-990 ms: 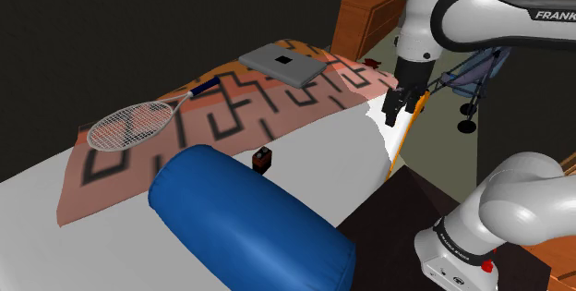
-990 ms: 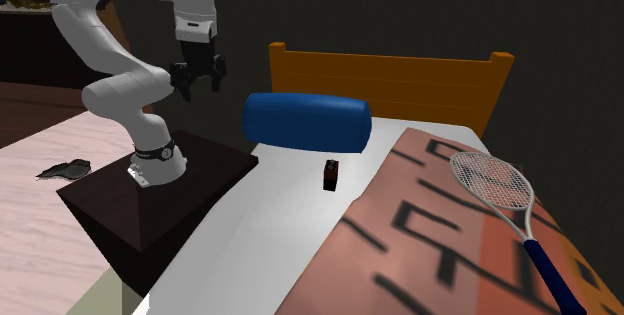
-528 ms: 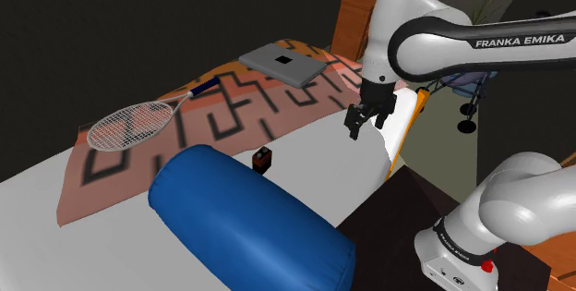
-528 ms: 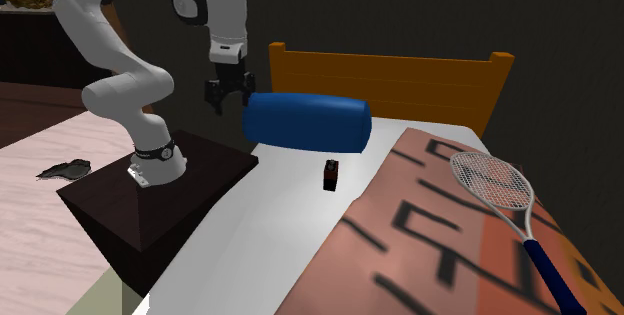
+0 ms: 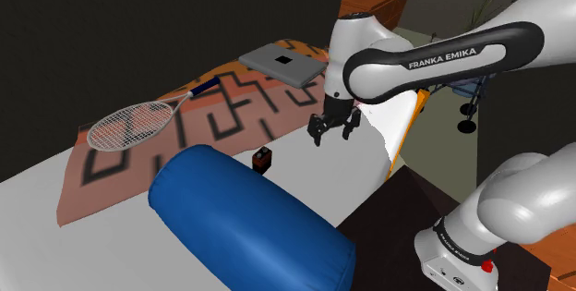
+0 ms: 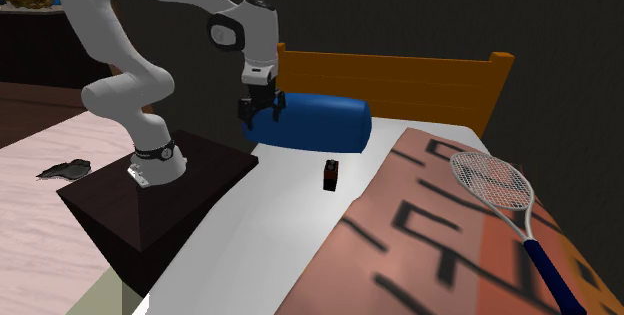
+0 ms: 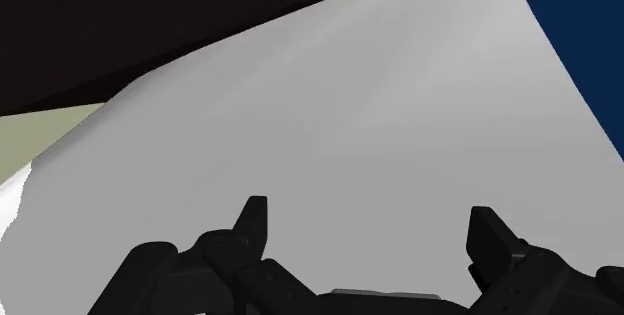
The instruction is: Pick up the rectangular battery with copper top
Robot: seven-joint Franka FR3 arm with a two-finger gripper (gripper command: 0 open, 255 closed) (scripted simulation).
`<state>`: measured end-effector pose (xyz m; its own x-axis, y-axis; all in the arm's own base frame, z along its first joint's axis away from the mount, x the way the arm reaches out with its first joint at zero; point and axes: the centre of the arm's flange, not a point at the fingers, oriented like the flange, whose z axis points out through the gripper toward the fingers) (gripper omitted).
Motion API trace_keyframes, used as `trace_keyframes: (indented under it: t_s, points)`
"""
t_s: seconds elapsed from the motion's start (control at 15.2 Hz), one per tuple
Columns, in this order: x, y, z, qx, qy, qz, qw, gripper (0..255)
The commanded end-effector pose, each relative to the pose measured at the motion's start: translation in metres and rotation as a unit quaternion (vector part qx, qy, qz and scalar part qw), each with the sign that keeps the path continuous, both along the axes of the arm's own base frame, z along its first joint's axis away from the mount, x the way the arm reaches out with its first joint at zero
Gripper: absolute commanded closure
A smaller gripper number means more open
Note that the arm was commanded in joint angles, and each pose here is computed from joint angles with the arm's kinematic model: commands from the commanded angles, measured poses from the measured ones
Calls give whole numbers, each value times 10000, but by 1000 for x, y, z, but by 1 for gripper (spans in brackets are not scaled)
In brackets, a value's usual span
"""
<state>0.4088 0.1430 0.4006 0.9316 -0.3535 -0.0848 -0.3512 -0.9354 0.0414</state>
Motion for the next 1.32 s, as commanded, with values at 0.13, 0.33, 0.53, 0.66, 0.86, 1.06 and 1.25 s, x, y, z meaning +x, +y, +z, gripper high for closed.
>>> trace_keyframes:
  t_s: [0.13, 0.33, 0.53, 0.66, 0.86, 1.06, 1.25]
  points:
    - [35, 26, -30, 4, -128, -440, 9989, 0]
    - [62, 41, -50, -1, -218, -760, 9969, 0]
    - [91, 54, -71, -6, -308, -1078, 9937, 0]
    - [110, 61, -84, -10, -368, -1290, 9910, 0]
    - [140, 71, -104, -15, -457, -1607, 9859, 0]
    - [171, 79, -123, -20, -545, -1922, 9798, 0]
    - [187, 82, -137, -23, -588, -2075, 9765, 0]
